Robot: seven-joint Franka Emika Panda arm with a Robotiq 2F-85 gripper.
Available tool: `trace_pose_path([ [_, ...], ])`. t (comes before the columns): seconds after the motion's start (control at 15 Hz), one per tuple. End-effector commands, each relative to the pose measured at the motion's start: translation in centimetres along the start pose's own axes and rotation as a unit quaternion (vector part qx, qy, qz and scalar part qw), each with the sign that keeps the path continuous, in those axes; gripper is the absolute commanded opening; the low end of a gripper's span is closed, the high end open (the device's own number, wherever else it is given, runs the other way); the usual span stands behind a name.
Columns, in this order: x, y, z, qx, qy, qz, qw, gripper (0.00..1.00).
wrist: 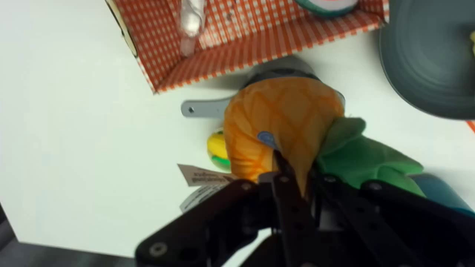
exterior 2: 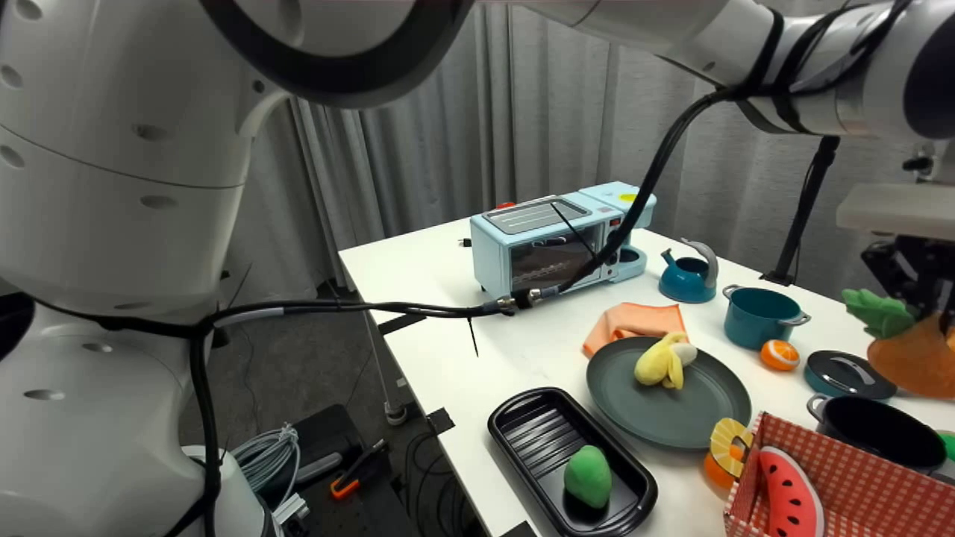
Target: Take the stuffed fruits from the basket and the tray and put them on the plate
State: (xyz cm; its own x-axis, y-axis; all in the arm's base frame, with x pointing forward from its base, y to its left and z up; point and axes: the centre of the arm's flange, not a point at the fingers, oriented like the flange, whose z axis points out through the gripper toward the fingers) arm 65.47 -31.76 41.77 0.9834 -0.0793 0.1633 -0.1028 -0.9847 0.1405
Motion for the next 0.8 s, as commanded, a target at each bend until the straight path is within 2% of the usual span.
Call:
trace_pose_path([
  [0.0,1.5,-4.4,-3.7,0.012,0.060,-0.037,0.9975,0.02],
  [0.13,2.1,-7.3,-4.5,0.023,0.080,-0.058,0.9948,0.02],
  [0.4,2.2,-13.1,-3.8,0.050,0.091,-0.106,0.9890,0.02],
  [0.73,0.8,-17.9,-0.3,0.083,0.054,-0.153,0.9832,0.02],
])
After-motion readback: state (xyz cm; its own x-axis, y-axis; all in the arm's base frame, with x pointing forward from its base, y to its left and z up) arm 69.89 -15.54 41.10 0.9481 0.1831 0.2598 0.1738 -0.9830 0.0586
